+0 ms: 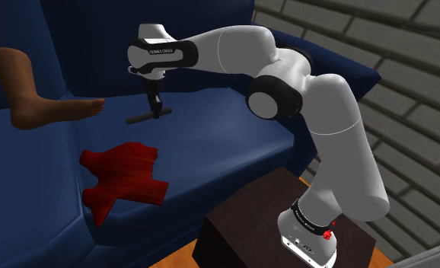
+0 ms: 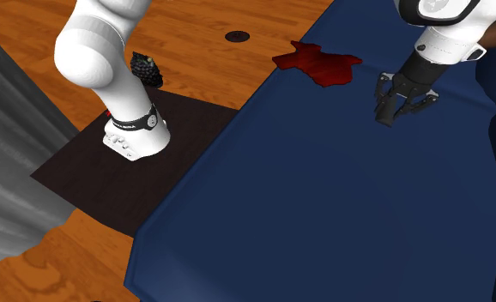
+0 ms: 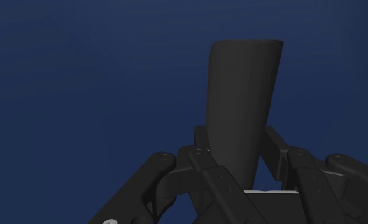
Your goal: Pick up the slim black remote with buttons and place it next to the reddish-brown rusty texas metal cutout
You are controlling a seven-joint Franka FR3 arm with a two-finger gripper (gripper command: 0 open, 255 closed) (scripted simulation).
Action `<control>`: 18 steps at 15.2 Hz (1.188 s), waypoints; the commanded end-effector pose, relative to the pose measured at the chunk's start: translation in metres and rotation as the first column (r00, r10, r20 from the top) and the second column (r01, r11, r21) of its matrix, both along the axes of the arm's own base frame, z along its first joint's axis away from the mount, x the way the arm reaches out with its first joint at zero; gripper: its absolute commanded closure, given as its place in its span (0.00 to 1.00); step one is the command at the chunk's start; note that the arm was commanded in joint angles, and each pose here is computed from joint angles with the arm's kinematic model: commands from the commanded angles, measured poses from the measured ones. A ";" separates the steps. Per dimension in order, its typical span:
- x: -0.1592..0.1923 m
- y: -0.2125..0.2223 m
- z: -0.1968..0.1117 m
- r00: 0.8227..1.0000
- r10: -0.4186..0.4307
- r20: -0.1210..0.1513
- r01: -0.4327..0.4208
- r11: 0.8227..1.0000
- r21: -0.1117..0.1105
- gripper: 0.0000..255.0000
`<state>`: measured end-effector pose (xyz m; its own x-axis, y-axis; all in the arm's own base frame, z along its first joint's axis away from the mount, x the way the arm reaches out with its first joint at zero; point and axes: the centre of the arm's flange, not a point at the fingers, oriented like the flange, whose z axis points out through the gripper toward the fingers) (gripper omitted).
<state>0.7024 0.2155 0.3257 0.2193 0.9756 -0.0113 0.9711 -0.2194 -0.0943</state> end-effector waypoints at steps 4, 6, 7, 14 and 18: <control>0.000 0.001 -0.001 1.000 0.001 -0.001 -0.001 1.000 0.000 1.00; 0.000 0.001 -0.001 1.000 0.001 -0.001 -0.001 1.000 0.000 0.00; 0.000 0.001 -0.001 1.000 0.001 -0.001 -0.001 1.000 0.000 0.00; 0.005 0.000 0.049 1.000 0.001 -0.001 -0.001 1.000 0.000 0.00; 0.005 0.000 0.049 1.000 0.001 -0.001 -0.001 1.000 0.000 0.00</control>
